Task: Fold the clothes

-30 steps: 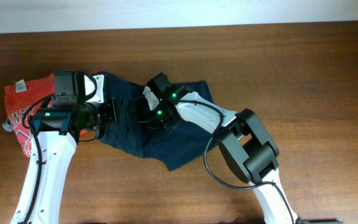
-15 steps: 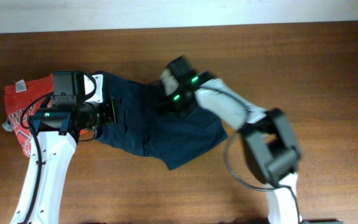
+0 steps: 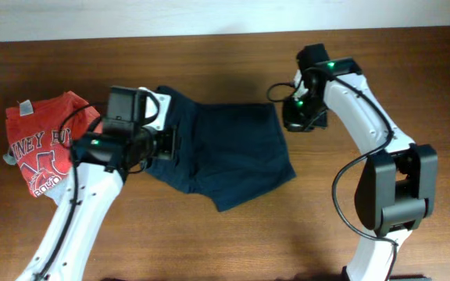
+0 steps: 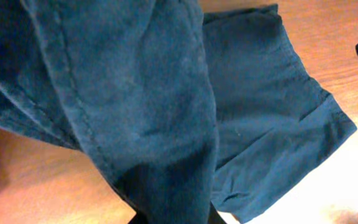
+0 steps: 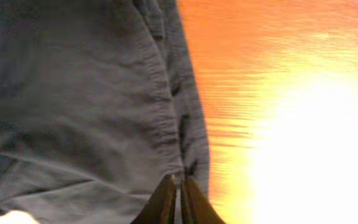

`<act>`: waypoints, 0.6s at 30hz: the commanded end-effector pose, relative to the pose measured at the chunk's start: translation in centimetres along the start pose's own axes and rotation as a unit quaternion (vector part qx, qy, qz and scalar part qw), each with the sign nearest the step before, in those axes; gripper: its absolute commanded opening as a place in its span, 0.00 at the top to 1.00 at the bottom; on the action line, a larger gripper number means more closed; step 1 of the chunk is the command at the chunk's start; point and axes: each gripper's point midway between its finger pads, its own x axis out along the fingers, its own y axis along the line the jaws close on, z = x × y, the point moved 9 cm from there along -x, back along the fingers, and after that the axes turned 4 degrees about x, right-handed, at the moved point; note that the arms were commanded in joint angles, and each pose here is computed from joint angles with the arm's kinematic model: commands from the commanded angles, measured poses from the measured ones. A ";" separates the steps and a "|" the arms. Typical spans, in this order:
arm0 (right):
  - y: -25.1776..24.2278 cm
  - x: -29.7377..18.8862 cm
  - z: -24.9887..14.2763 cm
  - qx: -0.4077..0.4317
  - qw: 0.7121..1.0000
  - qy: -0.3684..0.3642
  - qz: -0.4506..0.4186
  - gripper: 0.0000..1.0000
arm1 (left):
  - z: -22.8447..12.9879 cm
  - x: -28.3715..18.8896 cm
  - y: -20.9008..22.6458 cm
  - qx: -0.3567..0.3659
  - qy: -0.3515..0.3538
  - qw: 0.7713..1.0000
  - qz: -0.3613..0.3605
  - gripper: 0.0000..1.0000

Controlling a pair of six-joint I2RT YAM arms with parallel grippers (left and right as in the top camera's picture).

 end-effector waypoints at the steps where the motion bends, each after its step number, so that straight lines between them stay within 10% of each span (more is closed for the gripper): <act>1: -1.6 0.8 0.1 -0.014 0.999 0.007 -0.043 0.90 | 1.2 1.2 -1.2 0.026 -0.006 1.000 -0.007 1.00; 18: -6.2 7.9 -3.2 -0.007 0.992 0.042 -0.119 0.90 | 2.3 4.3 -3.1 0.015 -0.002 1.000 -0.010 0.99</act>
